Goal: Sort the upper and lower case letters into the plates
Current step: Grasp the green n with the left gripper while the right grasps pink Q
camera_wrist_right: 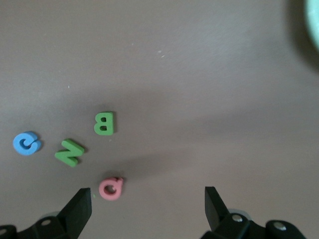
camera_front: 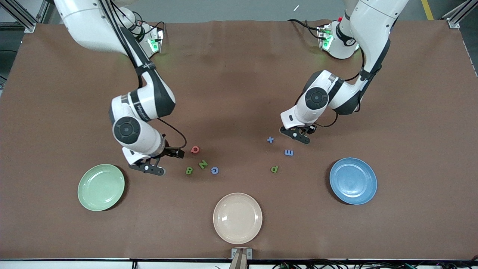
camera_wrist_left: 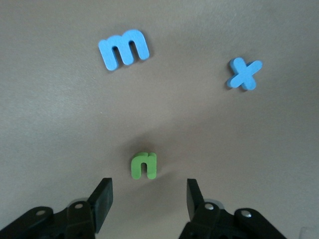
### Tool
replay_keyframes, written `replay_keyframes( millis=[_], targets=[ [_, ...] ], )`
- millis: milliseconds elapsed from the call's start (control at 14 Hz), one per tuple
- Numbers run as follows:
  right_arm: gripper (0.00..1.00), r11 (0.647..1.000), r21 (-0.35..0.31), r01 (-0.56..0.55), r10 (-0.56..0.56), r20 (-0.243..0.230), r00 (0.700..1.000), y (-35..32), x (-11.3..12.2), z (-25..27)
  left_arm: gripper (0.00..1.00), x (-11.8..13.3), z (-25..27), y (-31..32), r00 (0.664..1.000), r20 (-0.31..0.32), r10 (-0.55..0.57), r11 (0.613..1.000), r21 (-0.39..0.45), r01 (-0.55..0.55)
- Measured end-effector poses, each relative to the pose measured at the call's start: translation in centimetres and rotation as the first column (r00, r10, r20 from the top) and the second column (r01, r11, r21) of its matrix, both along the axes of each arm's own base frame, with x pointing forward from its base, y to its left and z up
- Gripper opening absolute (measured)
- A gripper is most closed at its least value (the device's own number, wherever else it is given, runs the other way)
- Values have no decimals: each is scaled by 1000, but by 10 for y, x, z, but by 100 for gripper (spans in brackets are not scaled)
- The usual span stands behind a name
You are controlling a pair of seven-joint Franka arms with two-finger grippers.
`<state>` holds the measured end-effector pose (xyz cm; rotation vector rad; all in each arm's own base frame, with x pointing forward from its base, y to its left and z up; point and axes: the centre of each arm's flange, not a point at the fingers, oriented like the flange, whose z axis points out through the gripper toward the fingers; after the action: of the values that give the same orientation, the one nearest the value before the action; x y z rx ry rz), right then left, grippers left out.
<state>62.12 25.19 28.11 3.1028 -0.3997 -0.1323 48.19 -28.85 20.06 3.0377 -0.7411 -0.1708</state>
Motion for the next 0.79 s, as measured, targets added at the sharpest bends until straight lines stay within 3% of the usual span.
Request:
replay_keyframes(
  millis=[500, 786],
  targets=[
    [100, 999, -23, 39, -40, -22, 999, 57, -33, -70, 60, -2, -13, 0, 1000, -16, -2, 1000, 0, 2],
    [100, 998, -10, 61, -61, 6, 998, 59, -40, -94, 57, 0, -19, 3, 1000, -23, 5, 1000, 2, -5]
  ],
)
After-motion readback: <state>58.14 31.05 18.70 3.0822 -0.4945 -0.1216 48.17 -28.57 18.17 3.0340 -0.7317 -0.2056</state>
